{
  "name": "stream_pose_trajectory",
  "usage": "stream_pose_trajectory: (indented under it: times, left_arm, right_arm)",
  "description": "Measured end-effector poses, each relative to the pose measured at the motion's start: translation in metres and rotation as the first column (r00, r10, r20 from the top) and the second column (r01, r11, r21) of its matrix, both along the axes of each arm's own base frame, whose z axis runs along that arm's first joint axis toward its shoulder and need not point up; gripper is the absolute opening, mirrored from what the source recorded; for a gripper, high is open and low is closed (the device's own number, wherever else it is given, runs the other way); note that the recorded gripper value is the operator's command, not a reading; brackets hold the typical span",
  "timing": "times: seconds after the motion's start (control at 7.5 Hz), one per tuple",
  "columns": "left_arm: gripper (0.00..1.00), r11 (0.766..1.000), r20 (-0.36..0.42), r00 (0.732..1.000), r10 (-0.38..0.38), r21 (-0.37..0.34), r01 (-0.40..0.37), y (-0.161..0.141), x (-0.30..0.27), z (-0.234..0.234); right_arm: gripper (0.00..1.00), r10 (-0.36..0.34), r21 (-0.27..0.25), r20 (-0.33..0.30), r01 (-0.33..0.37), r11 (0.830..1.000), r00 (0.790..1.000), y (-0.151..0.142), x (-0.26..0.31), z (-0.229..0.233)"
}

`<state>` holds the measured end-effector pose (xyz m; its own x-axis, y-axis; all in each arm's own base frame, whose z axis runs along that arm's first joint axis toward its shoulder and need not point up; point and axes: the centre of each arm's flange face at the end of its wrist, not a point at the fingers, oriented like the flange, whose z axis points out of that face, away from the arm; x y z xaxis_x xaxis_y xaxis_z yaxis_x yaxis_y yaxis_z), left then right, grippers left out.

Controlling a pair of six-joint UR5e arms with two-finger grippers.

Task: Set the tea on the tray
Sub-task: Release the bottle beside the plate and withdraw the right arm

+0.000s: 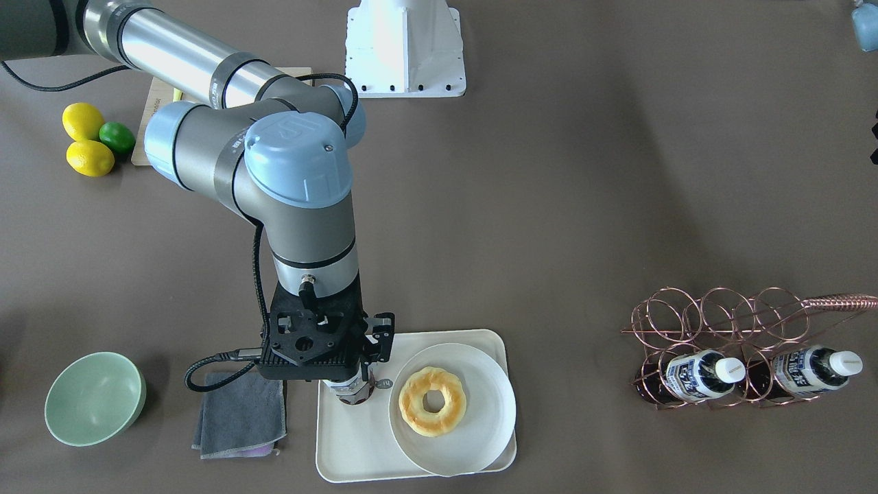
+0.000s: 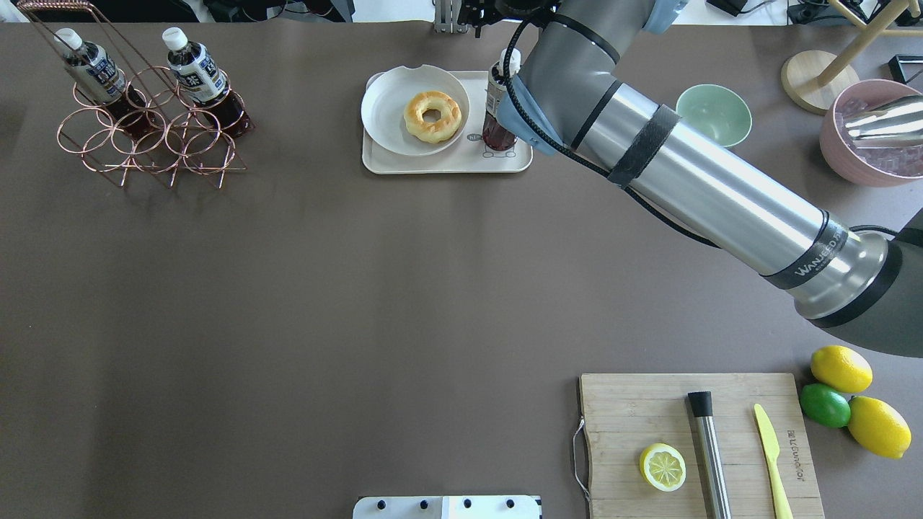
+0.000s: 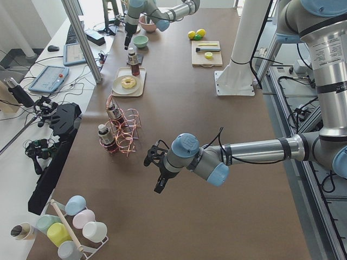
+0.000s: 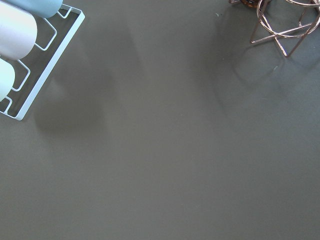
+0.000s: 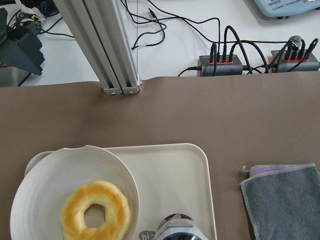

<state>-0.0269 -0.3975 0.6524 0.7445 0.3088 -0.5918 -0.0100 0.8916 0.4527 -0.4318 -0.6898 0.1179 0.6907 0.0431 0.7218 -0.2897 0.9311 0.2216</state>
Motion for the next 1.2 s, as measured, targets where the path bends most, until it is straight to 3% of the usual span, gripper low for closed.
stream_pose_trajectory:
  times: [0.27, 0.53, 0.8, 1.07, 1.2]
  left_arm:
    - [1.0, 1.0, -0.001, 1.0, 0.0, 0.002, 0.0, 0.0, 0.0, -0.001]
    - [1.0, 1.0, 0.0, 1.0, 0.0, 0.001, 0.0, 0.0, -0.001, 0.001]
    - [1.0, 1.0, 0.001, 1.0, 0.001, -0.003, -0.001, 0.001, -0.001, 0.002]
    - [1.0, 1.0, 0.004, 1.0, 0.001, -0.016, -0.001, 0.002, -0.001, 0.006]
    - [1.0, 1.0, 0.009, 1.0, 0.004, -0.024, -0.004, 0.003, -0.001, 0.011]
  right_arm:
    - [1.0, -0.053, -0.06, 0.031, 0.055, 0.997, 0.998, 0.009, 0.059, -0.006]
    - [1.0, -0.131, -0.068, -0.001, 0.131, 0.989, 0.991, 0.055, 0.128, 0.035]
    - [1.0, -0.173, -0.095, -0.03, 0.17, 0.981, 0.984, 0.102, 0.178, 0.111]
    - [1.0, -0.264, -0.117, -0.108, 0.251, 0.961, 0.959, 0.148, 0.224, 0.21]
    - [1.0, -0.3, -0.169, -0.141, 0.276, 0.946, 0.944, 0.171, 0.246, 0.264]
